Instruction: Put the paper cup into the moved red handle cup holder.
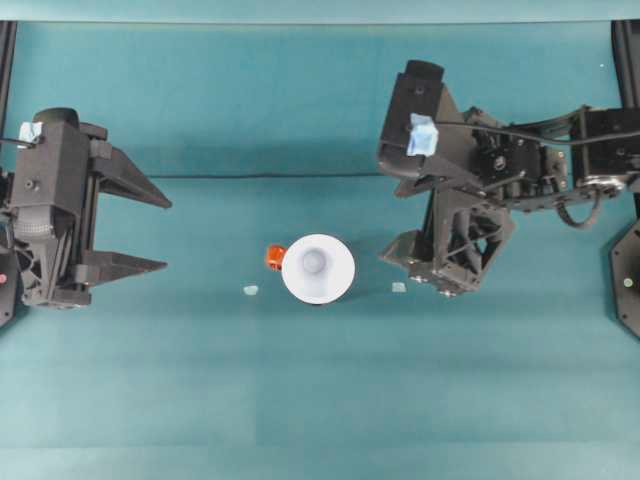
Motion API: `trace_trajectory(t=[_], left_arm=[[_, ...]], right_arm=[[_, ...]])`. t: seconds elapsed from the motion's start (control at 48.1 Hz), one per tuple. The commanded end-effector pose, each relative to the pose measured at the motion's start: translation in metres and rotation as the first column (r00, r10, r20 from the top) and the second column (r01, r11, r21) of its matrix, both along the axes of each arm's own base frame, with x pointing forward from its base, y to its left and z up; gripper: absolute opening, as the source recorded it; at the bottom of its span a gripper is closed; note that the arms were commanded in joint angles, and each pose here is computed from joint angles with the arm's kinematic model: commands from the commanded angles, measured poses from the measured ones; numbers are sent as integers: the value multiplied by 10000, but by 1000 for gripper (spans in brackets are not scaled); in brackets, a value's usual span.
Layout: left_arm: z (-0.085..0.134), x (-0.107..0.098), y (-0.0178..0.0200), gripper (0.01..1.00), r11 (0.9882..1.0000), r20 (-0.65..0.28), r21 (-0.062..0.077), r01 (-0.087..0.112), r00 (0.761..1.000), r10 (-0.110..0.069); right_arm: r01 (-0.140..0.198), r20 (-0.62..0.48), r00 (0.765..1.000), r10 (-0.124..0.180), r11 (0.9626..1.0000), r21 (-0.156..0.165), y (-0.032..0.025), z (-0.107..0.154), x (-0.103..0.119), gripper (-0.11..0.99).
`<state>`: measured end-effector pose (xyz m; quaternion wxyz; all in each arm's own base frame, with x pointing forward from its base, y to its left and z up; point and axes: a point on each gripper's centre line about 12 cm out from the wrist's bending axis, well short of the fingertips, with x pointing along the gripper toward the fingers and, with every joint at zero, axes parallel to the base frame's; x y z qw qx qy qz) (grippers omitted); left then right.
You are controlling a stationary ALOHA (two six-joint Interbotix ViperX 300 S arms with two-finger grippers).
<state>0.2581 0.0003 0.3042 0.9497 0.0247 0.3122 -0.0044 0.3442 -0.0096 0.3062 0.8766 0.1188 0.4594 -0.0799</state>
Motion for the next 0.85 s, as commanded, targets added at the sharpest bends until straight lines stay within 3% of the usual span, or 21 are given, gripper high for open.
trace_trajectory(t=[0.0, 0.831], left_arm=[[53, 4, -2, 861, 10000, 184, 42, 27, 9998, -28], [43, 5, -2, 861, 10000, 154, 5, 1, 9999, -1]], right_arm=[[-91, 839, 9964, 98, 9999, -82, 11, 272, -117, 722], [-66, 644, 9979, 65, 10000, 19, 19, 193, -137, 722]])
